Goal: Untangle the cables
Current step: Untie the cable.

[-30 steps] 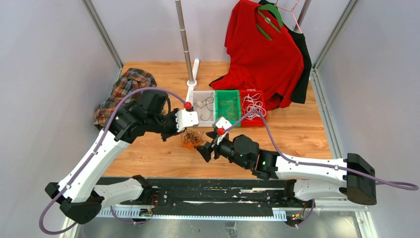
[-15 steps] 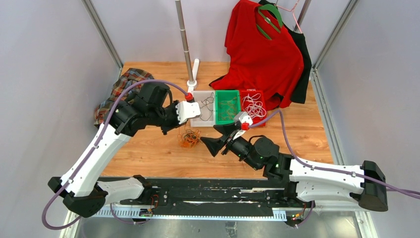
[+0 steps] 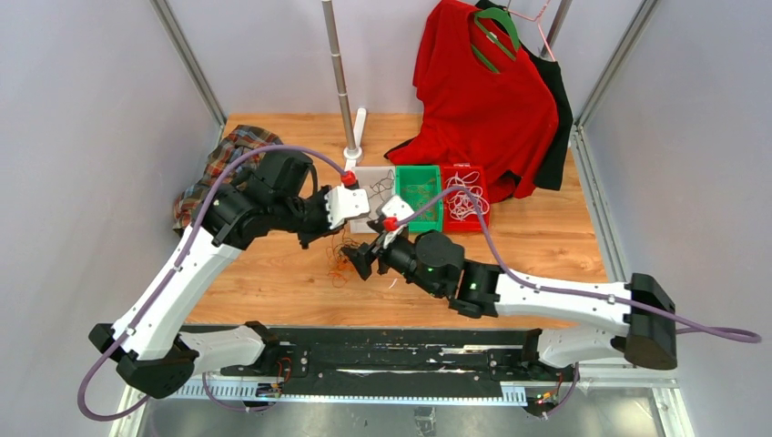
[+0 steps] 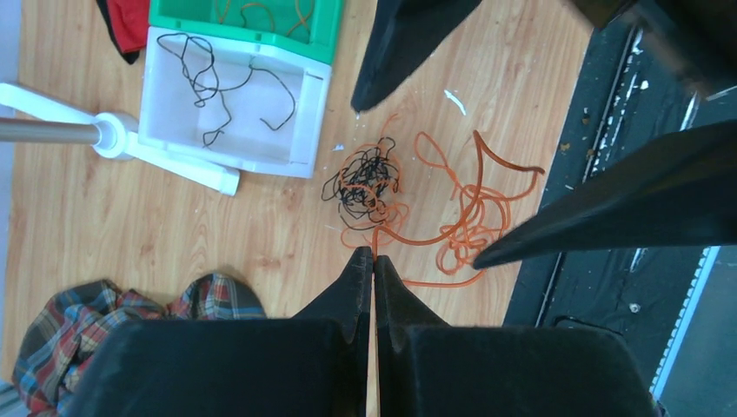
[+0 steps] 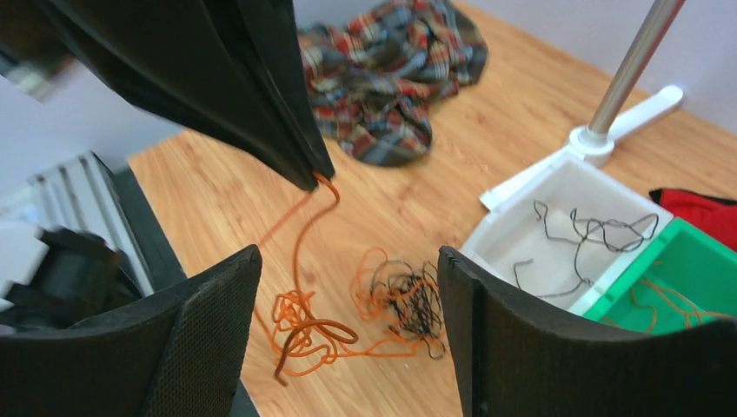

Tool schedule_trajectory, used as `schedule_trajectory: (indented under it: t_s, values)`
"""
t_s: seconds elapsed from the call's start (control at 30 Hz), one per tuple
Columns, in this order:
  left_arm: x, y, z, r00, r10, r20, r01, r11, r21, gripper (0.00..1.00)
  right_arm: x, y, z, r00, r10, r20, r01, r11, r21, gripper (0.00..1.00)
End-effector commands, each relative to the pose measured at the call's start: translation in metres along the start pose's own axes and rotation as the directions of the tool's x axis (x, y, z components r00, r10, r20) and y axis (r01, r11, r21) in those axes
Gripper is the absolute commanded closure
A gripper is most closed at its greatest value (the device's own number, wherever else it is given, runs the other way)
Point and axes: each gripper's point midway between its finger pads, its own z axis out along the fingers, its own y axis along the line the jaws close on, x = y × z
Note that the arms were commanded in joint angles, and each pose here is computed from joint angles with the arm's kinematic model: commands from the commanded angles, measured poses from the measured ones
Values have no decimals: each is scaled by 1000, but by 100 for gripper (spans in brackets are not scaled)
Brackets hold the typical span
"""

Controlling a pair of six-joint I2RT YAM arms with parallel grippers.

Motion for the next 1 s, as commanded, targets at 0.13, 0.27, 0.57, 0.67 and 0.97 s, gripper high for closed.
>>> schedule_trajectory:
  t_s: [0.13, 0.27, 0.57, 0.67, 0.97]
  values:
    - [-25, -16, -20, 992, 22, 126, -28, 999, 46, 100, 38, -24, 14, 992, -106, -67, 111, 991, 68, 29]
    - [-27, -21, -22, 989, 30, 146, -40, 997, 64, 100, 40, -38, 14, 995, -88, -43, 92, 988, 126, 38]
    - [-39, -30, -28, 979, 29, 202, -51, 993, 103, 100, 26, -49, 10, 997, -70, 11, 67, 982, 175, 78]
    - [-44, -43, -34, 963, 61, 262, -100, 985, 139, 100, 14, -49, 4, 998, -40, 55, 31, 986, 165, 92]
    - [-46, -40, -12, 959, -47, 280, 1, 987, 160, 21, -18, -37, -5, 995, -3, 103, -6, 996, 90, 99]
